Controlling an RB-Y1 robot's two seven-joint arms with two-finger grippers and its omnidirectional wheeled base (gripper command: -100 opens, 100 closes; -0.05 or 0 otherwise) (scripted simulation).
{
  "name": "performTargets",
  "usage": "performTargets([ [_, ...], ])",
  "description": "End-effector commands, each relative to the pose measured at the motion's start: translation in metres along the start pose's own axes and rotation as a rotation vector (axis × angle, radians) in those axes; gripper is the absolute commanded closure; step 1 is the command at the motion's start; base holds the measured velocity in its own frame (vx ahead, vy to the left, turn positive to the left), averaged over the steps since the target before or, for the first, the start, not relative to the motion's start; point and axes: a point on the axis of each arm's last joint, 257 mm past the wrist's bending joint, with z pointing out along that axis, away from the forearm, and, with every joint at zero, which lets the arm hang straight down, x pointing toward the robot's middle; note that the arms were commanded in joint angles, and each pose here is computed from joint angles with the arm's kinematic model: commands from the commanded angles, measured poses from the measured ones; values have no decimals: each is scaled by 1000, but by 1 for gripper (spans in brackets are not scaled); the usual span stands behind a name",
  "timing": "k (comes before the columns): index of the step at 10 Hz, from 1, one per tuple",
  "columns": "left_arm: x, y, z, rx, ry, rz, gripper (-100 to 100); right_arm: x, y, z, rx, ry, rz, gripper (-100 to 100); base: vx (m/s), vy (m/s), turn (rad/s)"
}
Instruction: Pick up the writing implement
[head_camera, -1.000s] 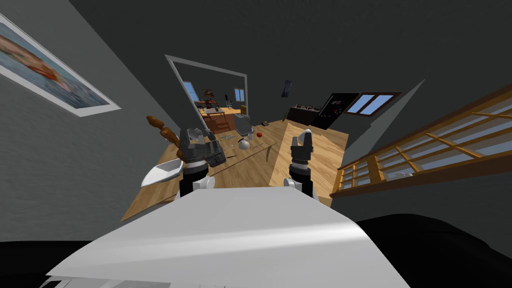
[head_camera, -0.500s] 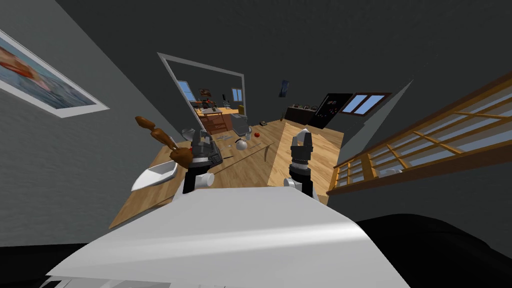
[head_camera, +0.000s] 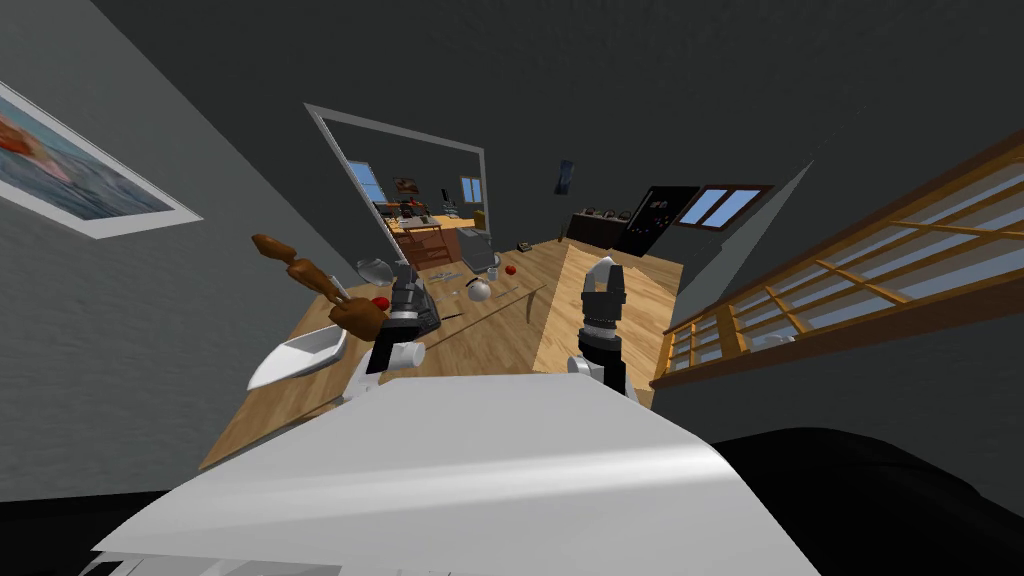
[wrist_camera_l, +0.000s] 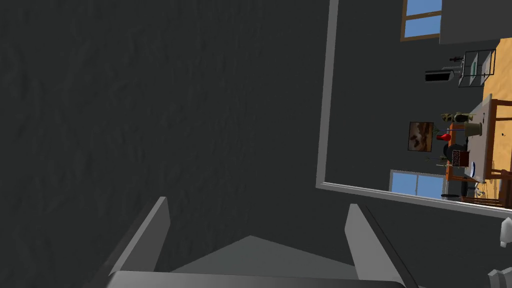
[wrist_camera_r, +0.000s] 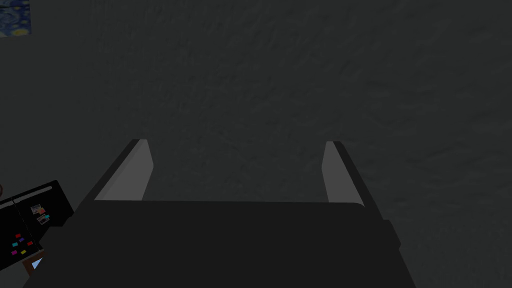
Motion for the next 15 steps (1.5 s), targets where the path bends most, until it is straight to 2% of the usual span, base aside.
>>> performTargets([
  [1,0,22,3,-47,6,7,-100,0,0,0,0,0,0,0,19,-20,-19],
  [2,-3,41,9,-97,13,20,-100,0,0,0,0,0,0,0,18,-29,-45],
  [3,-3,47,7,-113,13,20,-100,0,0,0,0,0,0,0,15,-23,-20],
  [4,-7,66,12,-158,16,33,-100,0,0,0,0,0,0,0,22,-25,-33],
  [7,-12,101,11,-258,20,44,-100,0,0,0,0,0,0,0,24,-22,-26],
  [8,-19,114,17,-291,18,54,-100,0,0,0,0,0,0,0,29,-27,-36],
  [9,-19,128,11,-333,19,54,-100,0,0,0,0,0,0,0,22,-19,-17],
  [10,-26,142,16,-368,14,63,-100,0,0,0,0,0,0,0,33,-20,-48],
  [11,-26,156,10,-414,16,62,-100,0,0,0,0,0,0,0,31,-16,-16],
  [12,-34,170,13,-449,7,69,-100,0,0,0,0,0,0,0,30,-17,-34],
  [13,-34,182,7,-491,9,69,-100,0,0,0,0,0,0,0,28,-14,-19],
  [14,-34,184,6,-499,9,69,-100,0,0,0,0,0,0,0,15,-9,2],
  [15,-43,205,4,-557,-1,73,-100,0,0,0,0,0,0,0,26,-18,-34],
])
